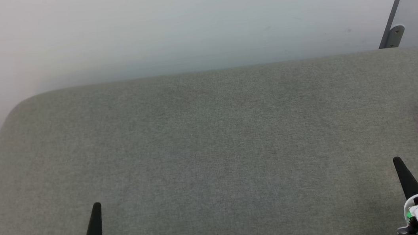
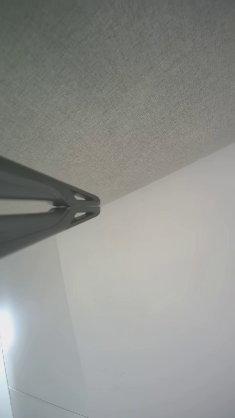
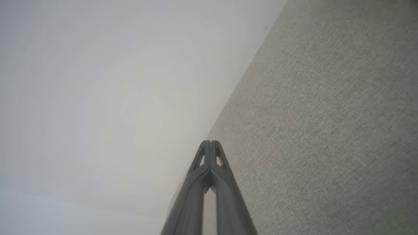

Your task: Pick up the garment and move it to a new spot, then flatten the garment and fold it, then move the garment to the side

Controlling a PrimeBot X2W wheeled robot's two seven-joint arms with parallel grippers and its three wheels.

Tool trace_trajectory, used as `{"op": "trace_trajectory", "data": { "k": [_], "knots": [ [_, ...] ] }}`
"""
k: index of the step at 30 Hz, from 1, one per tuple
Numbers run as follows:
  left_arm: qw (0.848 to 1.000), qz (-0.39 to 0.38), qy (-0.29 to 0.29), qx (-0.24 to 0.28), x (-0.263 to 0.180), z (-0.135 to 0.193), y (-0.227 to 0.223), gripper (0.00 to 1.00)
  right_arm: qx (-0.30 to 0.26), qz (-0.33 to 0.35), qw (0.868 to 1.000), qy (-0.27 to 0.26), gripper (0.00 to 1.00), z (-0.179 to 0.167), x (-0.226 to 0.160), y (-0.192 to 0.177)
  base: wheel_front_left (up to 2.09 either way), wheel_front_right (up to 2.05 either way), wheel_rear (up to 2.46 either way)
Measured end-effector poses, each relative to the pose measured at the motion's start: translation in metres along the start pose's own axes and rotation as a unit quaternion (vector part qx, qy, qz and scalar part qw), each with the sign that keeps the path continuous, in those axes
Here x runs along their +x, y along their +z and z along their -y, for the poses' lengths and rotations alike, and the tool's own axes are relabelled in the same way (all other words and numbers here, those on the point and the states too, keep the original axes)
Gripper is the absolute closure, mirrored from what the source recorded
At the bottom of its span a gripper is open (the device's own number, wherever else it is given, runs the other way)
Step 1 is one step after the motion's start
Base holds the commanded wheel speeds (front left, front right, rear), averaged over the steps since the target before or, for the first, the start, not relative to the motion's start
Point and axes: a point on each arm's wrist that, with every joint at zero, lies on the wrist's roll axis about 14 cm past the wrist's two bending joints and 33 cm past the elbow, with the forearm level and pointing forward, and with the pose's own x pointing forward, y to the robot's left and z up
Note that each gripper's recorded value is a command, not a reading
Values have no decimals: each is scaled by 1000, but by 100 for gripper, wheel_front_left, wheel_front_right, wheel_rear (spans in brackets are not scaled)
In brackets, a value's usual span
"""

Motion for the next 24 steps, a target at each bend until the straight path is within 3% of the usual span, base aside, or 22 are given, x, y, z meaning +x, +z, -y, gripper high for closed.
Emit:
{"op": "trace_trajectory", "data": {
  "k": [24],
  "knots": [
    [995, -12, -14, -99, 9, 12, -10, 100, 119, -6, 993, 12, 100, -8, 7, -2, 0, 0, 0]
  ]
}}
